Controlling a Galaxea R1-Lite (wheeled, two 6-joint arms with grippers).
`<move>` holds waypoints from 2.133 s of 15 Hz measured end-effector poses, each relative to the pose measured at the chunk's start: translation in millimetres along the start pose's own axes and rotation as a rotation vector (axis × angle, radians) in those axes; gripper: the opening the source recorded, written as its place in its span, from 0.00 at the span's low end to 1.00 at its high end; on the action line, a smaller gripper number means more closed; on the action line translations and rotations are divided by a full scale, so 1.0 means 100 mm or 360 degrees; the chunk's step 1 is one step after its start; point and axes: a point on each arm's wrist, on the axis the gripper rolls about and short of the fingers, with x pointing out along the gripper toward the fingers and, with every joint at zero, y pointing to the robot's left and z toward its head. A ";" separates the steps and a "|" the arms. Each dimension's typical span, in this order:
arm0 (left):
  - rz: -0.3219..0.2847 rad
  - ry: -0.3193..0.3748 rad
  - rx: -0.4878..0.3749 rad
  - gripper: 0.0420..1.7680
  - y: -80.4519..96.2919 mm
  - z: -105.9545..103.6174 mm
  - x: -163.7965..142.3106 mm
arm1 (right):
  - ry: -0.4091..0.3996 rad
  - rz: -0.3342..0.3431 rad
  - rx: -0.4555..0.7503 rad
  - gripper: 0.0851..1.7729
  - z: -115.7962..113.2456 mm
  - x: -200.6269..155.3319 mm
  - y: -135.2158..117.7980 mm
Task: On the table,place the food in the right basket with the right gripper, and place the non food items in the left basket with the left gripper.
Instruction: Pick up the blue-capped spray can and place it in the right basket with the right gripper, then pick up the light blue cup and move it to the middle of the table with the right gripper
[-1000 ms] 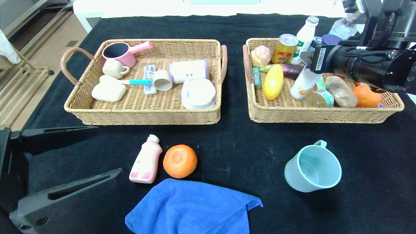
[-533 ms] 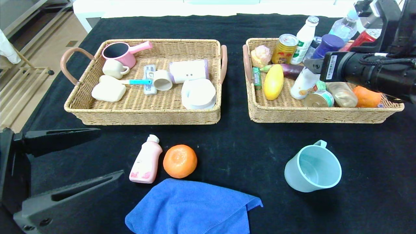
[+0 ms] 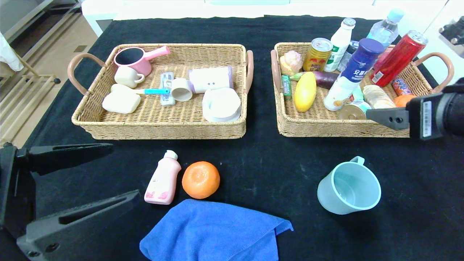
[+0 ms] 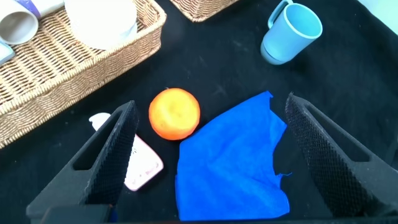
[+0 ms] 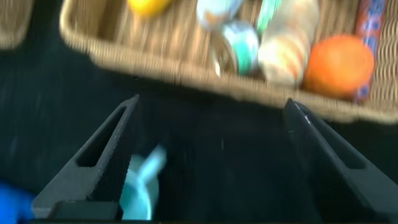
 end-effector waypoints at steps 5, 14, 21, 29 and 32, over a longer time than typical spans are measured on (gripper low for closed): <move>0.0000 -0.0001 0.0001 0.97 0.00 0.00 0.00 | 0.0263 -0.0005 0.0052 0.95 -0.21 -0.29 -0.04; 0.0000 0.0003 -0.0001 0.97 0.00 0.00 0.00 | 0.0503 0.0012 0.0318 0.96 -0.32 -0.13 0.19; -0.0001 0.0007 0.0002 0.97 0.00 -0.01 0.00 | 0.0586 0.0040 0.0402 0.96 -0.38 -0.03 0.32; -0.0001 0.0005 0.0011 0.97 0.00 -0.01 0.00 | 0.0772 -0.0010 0.0450 0.96 -0.58 0.23 0.41; -0.0001 0.0004 0.0011 0.97 0.00 -0.01 0.00 | 0.0826 -0.0016 0.0455 0.96 -0.63 0.32 0.41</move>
